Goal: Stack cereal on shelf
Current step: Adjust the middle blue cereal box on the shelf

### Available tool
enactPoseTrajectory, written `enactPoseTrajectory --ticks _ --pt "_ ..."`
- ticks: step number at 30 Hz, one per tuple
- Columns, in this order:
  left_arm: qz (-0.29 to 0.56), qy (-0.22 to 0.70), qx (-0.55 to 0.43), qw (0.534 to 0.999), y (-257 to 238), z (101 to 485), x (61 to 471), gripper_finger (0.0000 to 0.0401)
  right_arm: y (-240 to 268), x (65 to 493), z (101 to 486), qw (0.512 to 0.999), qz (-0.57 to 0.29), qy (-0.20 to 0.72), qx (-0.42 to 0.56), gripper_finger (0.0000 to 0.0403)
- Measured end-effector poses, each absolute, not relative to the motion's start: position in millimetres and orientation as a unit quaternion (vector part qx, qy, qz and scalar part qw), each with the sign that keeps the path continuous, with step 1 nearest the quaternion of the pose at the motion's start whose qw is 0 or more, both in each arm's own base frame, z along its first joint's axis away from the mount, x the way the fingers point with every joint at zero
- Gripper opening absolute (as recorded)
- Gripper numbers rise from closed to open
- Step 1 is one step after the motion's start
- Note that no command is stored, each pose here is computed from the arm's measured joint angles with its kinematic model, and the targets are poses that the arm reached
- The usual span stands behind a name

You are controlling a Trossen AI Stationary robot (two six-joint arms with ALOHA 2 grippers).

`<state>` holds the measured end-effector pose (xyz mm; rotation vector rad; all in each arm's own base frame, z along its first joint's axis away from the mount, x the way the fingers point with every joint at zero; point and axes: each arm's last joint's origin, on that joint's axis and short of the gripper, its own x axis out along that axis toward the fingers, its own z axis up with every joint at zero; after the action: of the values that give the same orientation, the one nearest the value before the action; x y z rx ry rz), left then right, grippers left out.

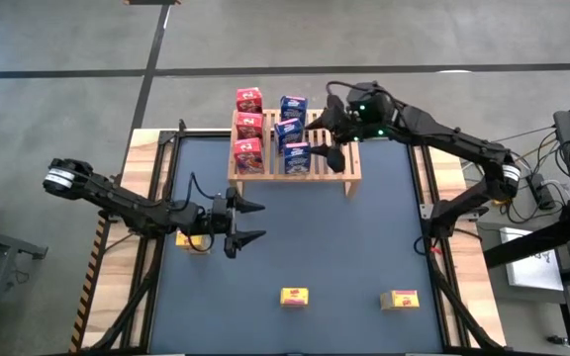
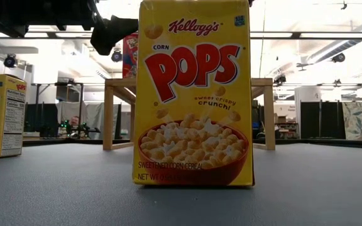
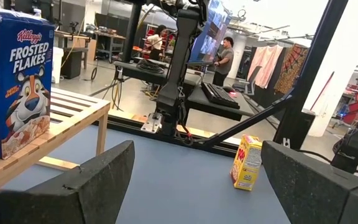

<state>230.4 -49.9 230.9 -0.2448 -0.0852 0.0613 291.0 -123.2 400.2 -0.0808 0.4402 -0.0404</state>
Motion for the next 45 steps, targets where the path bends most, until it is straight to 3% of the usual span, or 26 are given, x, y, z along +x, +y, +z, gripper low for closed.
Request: enactPoseTrajectory --ticks 7,14,29,45 --pt "0.031 -0.042 -0.121 0.991 -50 231 230 0.0334 -130 293 417 0.977 -0.024 0.181 -0.111 0.0272" --pt "0.031 -0.042 -0.122 0.991 -50 231 230 0.0334 -157 314 413 0.961 -0.016 0.238 -0.137 0.026" --pt "0.032 -0.029 -0.12 0.992 -50 228 231 0.0334 -196 352 399 0.948 0.029 0.299 -0.104 0.0254" --pt "0.033 -0.021 -0.116 0.992 -50 227 231 0.0334 -205 351 388 0.94 0.03 0.329 -0.084 0.0237"
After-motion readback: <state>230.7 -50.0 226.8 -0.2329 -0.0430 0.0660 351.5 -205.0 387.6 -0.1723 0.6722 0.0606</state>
